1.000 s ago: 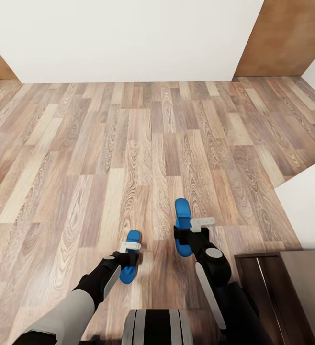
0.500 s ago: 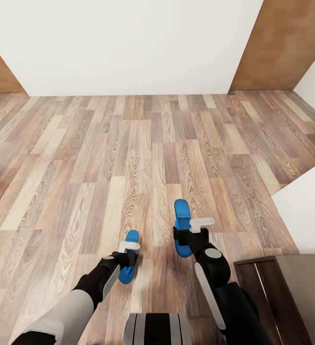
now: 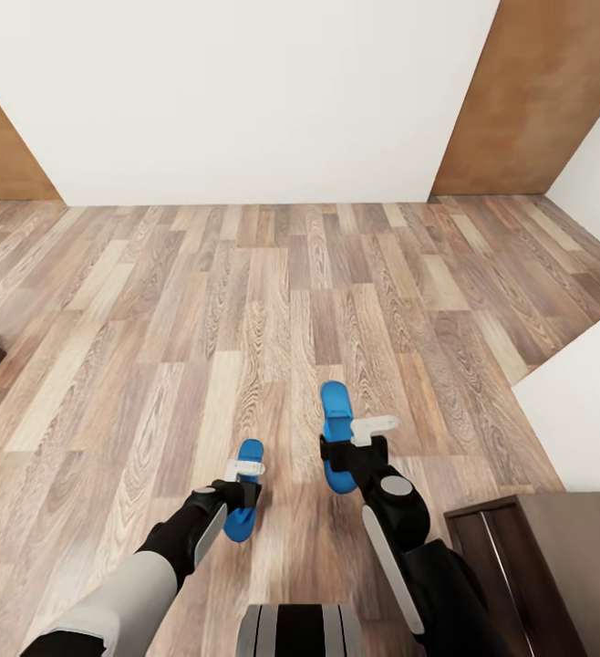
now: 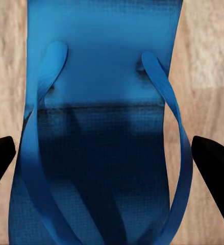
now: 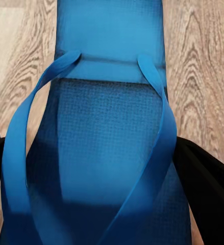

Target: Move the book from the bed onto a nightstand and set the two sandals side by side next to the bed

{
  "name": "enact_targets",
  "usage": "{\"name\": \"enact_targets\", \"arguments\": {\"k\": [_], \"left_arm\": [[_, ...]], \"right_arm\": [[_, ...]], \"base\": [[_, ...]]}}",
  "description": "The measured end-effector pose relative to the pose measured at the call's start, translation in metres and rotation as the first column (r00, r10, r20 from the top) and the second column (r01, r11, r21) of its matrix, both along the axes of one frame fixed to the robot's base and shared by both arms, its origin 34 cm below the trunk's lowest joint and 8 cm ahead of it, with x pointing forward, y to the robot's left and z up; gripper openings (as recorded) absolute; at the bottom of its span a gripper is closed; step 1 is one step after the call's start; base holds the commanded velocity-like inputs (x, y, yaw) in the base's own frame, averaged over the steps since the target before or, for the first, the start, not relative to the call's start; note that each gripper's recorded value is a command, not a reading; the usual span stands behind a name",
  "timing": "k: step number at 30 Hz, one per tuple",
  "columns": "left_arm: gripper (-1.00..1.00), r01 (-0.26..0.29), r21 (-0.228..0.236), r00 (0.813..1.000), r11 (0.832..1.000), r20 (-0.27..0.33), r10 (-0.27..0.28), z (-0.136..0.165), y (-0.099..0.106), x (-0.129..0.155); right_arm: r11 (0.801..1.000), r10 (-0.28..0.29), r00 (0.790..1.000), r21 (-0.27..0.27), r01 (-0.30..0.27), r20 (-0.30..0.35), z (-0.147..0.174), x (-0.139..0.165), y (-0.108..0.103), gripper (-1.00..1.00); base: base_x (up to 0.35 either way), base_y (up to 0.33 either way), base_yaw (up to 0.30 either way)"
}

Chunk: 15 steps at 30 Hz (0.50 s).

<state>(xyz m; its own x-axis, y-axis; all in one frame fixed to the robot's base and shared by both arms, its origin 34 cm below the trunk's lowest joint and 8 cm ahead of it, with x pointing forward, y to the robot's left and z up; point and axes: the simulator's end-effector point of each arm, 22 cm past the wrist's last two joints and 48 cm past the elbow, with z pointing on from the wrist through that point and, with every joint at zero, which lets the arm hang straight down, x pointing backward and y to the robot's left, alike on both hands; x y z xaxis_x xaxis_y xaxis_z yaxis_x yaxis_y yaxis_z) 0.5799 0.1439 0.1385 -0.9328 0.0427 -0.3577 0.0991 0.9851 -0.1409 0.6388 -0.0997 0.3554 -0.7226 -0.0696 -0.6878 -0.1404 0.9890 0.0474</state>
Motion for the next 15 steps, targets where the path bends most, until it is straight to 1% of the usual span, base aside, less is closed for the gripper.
{"name": "enact_targets", "arguments": {"k": [4,10,11,13,14,15], "left_arm": [[-1.00,-0.002,0.009,1.000,1.000,0.018,0.002,0.010,0.007,0.010],[-1.00,-0.008,0.038,0.999,0.999,0.054,0.006,0.035,0.030,0.036],[-1.00,-0.011,0.049,0.998,0.999,0.064,0.008,0.040,0.039,0.041],[-1.00,-0.016,0.061,0.997,0.998,0.073,0.011,0.046,0.049,0.046],[-1.00,-0.018,0.075,0.997,0.997,0.076,0.013,0.049,0.059,0.049],[-1.00,-0.021,0.080,0.997,0.997,0.078,0.015,0.051,0.064,0.051]], "right_arm": [[1.000,0.014,1.000,0.000,-0.014,0.010,0.007,-0.001,0.006,-1.00],[1.000,0.021,0.999,-0.001,-0.021,0.029,0.018,0.001,0.009,-1.00],[1.000,0.022,0.999,-0.001,-0.022,0.032,0.019,0.001,0.009,-1.00],[1.000,0.023,0.999,-0.001,-0.023,0.040,0.024,0.002,0.009,-1.00],[1.000,0.023,0.999,-0.001,-0.023,0.043,0.026,0.002,0.009,-1.00],[1.000,0.023,0.999,-0.001,-0.023,0.047,0.028,0.003,0.009,-1.00]], "base": [[0.000,0.000,0.000],[0.000,0.000,0.000],[0.000,0.000,0.000],[0.000,0.000,0.000],[0.000,0.000,0.000],[0.000,0.000,0.000]]}}
